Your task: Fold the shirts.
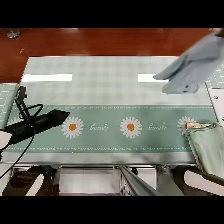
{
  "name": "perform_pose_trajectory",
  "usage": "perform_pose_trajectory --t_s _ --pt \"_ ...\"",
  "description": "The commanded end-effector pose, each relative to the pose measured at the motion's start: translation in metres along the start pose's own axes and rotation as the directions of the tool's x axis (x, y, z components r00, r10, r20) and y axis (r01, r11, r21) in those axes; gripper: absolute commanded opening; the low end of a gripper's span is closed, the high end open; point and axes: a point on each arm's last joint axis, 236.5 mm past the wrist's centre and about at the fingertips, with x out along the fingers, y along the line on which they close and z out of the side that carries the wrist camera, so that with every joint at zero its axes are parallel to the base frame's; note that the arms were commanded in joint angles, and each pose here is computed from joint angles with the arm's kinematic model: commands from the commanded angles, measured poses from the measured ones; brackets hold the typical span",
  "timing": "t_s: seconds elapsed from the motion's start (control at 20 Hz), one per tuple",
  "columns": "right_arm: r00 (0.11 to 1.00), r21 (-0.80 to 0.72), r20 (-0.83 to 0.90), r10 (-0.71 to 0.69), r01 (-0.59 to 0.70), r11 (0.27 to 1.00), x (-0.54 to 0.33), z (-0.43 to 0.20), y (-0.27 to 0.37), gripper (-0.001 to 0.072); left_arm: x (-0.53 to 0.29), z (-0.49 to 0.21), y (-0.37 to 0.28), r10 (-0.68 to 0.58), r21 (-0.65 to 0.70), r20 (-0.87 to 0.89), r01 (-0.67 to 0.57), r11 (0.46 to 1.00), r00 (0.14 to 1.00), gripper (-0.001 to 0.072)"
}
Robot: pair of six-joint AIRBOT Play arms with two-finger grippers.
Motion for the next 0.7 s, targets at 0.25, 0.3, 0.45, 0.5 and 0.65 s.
perform_pose_trajectory --t_s 0.25,0.3,0.45,0.5,0.65 --pt "0.833 0.492 -0.143 -0.534 0.528 0.692 -0.098 -0.141 -0.190 0.0030 0.000 0.003 0.000 -0.001 0.007 0.011 0.001 1.000 1.000 0.0019" --pt "0.799 0.519 -0.177 -0.574 0.571 0.636 -0.106 -0.162 -0.205 0.0030 0.000 0.003 0.000 -0.001 0.019 0.011 0.001 1.000 1.000 0.0019" --pt "0.660 0.584 -0.314 -0.682 0.701 0.410 -0.136 -0.238 -0.239 0.0031 0.000 0.003 0.000 -0.001 0.032 0.011 0.001 0.999 1.000 0.0019" --pt "0.616 0.604 -0.368 -0.696 0.728 0.324 -0.141 -0.264 -0.246 0.0031 0.000 0.003 0.000 -0.002 0.032 0.012 0.001 0.999 1.000 0.0019" --pt "0.583 0.617 -0.449 -0.677 0.751 0.236 -0.124 -0.311 -0.253 0.0030 0.000 0.009 0.000 -0.001 0.031 0.037 0.000 1.000 0.999 0.0019"
